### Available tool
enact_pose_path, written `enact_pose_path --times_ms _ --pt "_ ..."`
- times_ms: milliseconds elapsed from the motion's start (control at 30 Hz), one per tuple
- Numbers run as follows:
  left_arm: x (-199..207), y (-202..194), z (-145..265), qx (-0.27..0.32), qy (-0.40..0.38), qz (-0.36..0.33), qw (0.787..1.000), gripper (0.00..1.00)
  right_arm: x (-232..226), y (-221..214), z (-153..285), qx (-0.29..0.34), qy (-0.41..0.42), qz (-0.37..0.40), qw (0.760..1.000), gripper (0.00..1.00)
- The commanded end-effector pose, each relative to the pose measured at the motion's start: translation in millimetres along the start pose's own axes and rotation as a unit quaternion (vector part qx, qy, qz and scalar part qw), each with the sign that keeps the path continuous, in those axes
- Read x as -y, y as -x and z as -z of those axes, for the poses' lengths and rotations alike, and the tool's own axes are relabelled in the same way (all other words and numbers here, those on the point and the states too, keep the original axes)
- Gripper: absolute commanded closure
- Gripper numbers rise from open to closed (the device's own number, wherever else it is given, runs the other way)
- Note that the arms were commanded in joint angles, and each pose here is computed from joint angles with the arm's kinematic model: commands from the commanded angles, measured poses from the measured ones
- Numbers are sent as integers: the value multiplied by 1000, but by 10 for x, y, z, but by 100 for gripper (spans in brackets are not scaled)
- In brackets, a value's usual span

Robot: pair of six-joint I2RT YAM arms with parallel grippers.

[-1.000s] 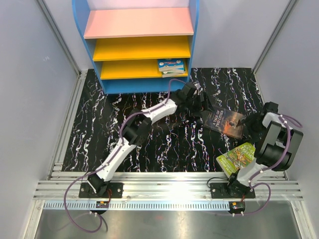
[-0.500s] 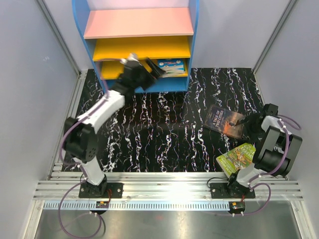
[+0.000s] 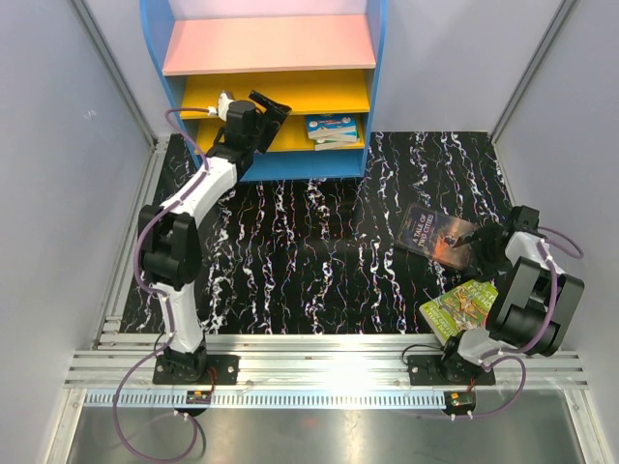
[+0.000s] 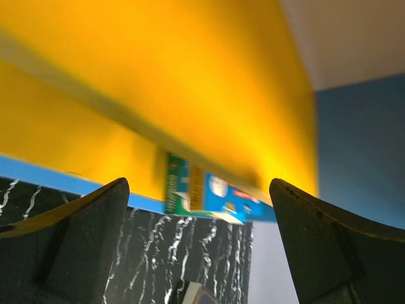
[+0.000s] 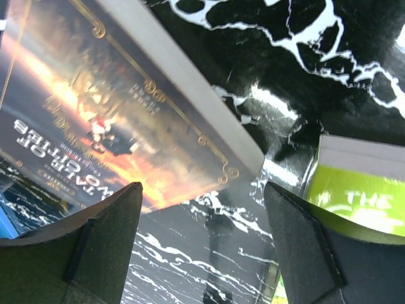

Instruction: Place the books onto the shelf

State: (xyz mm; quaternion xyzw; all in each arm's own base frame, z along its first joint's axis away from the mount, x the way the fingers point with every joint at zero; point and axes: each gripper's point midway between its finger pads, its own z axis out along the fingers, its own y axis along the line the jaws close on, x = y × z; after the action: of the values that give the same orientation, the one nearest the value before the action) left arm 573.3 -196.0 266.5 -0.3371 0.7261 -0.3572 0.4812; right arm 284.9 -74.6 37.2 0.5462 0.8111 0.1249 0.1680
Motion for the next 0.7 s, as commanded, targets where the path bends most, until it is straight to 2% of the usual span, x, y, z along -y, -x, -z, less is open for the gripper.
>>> enact_pose_path --times_ms 0,133,267,367,467,500,567,600,667 --pt "338 422 -12 71 -34 41 996 1 -151 43 212 13 25 15 999 15" --pt "254 467 -90 90 -29 58 994 1 -174 37 301 20 33 18 999 15" --pt "199 506 -198 112 -64 113 985 1 -161 -39 307 13 42 14 999 16" --pt "37 460 -357 116 -55 142 981 1 -135 -73 296 8 40 14 999 18" --pt "-40 453 -449 119 -60 185 974 18 -128 -88 315 6 40 21 999 18" --pt "-99 420 -503 117 -60 195 972 36 -136 -84 340 7 41 25 999 18" --pt "-48 406 -533 110 -75 216 967 61 -128 -75 351 9 39 34 999 19" --pt "-37 370 -550 100 -79 216 968 83 -125 -76 363 8 37 37 999 19" --pt "6 357 -537 94 -81 211 970 99 -116 -71 374 9 35 44 998 19"
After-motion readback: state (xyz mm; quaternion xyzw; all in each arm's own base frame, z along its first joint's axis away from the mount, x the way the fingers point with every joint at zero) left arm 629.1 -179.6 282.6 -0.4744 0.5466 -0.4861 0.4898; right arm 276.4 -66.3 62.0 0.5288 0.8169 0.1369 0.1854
